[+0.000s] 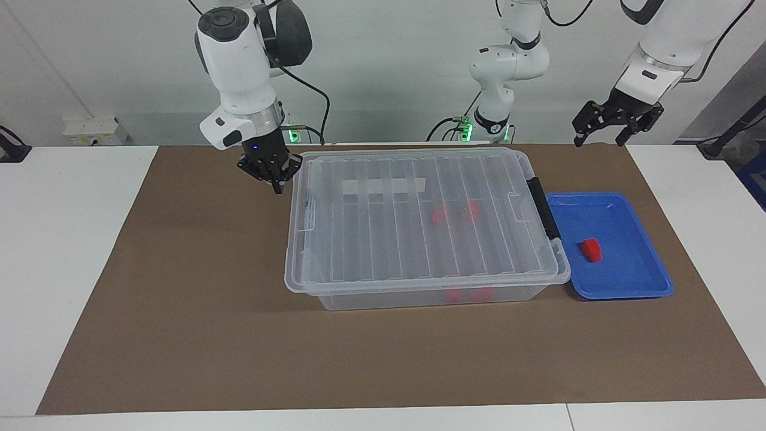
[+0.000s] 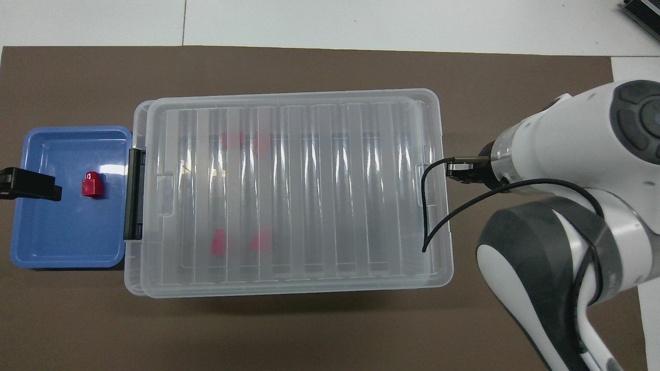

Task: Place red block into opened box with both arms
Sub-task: 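Move the right gripper over the clear lid's edge nearest it, then lower the right gripper onto the clear lid's edge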

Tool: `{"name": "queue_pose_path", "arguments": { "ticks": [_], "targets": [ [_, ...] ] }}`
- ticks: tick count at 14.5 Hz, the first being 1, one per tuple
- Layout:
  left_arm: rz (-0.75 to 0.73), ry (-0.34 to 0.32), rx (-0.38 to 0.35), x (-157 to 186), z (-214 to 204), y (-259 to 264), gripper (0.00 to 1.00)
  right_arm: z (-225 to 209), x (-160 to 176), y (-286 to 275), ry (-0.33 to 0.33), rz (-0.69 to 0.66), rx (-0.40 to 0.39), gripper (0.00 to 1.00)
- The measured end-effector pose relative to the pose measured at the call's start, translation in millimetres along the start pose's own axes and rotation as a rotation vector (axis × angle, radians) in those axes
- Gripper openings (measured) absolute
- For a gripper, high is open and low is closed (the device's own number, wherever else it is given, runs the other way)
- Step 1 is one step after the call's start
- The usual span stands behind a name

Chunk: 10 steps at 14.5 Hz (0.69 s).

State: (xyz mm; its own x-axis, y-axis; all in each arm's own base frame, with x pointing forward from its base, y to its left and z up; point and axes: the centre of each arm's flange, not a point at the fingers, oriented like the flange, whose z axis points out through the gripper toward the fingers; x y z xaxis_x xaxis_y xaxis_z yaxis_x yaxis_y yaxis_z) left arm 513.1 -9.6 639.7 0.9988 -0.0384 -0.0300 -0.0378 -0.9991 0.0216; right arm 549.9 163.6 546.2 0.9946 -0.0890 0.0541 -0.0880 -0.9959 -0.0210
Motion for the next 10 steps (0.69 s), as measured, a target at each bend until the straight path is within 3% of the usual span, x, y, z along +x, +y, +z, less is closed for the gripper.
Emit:
{"name": "queue_pose_path", "arguments": {
  "ticks": [6, 10],
  "targets": [
    [0.0, 0.0, 0.0, 0, 0, 0, 1.0, 50, 7, -42, 0.005, -0.018, 0.008, 0.01],
    [0.0, 0.0, 0.0, 0, 0, 0, 1.0, 59, 10, -46, 0.0, -0.019, 0.006, 0.01]
  ]
}}
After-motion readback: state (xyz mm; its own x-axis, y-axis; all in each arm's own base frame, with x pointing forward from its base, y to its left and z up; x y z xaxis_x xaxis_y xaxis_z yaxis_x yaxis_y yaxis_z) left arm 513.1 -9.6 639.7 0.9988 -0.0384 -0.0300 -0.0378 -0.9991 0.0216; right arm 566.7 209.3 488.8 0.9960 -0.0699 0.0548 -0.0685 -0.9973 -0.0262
